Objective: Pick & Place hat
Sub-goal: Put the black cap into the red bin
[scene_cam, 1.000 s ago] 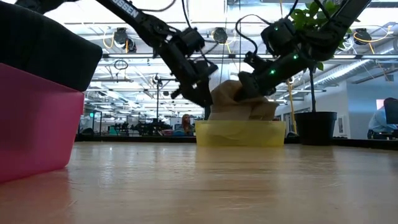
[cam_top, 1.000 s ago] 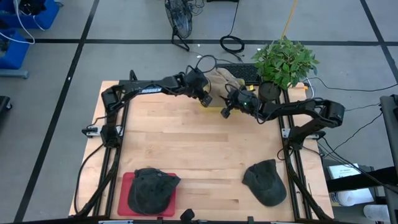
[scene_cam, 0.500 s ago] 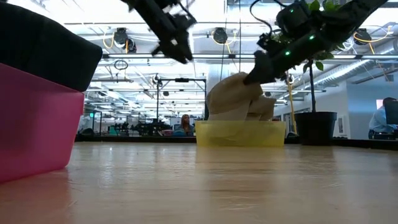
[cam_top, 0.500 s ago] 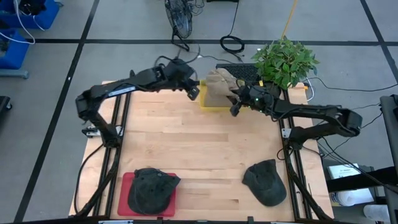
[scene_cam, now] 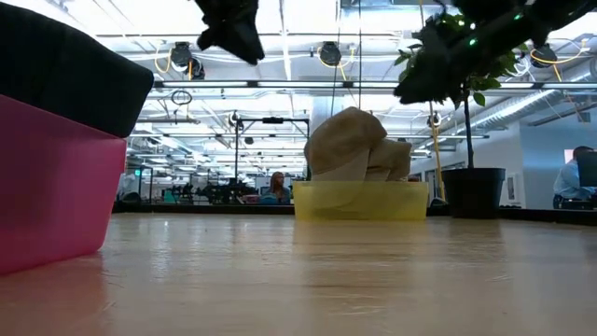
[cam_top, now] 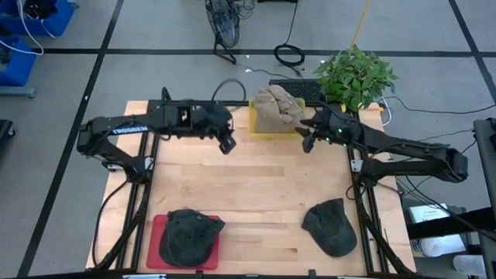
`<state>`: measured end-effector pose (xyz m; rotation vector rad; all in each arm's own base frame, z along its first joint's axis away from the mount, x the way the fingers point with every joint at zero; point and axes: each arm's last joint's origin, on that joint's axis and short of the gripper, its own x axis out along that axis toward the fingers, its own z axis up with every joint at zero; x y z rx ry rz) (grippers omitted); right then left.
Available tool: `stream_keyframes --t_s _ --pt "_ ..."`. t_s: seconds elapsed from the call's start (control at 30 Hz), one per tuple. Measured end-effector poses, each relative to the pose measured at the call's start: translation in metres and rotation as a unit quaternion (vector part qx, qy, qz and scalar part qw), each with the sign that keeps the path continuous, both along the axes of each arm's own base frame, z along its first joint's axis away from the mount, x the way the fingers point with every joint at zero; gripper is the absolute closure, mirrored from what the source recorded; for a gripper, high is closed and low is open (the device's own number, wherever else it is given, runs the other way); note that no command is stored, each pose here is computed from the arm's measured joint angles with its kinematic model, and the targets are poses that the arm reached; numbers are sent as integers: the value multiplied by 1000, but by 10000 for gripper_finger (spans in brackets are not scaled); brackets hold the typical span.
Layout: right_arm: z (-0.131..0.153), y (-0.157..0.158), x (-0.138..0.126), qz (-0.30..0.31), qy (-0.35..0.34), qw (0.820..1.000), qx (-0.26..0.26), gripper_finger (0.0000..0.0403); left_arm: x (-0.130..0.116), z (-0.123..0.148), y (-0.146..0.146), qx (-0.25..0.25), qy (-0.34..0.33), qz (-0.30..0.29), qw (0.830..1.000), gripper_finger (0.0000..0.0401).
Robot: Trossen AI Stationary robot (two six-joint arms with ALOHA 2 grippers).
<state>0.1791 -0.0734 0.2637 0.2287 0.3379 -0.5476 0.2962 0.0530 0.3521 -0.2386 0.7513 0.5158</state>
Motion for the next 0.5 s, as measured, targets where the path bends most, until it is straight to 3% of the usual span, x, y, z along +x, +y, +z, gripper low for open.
stream_keyframes --t_s 0.07,0.2,0.33,0.5 --pt "5 9 0 15 -23 1000 10 271 -5 -13 -9 -4 20 -14 1000 325" --pt "9 28 2 50 -54 996 40 331 -13 -33 -28 -13 -2 -52 999 389" --pt "7 49 10 85 -62 992 73 393 -31 -51 -50 -47 -38 -79 995 391" --pt "4 76 31 103 -103 983 115 397 -64 -77 -81 -89 -60 -91 990 395"
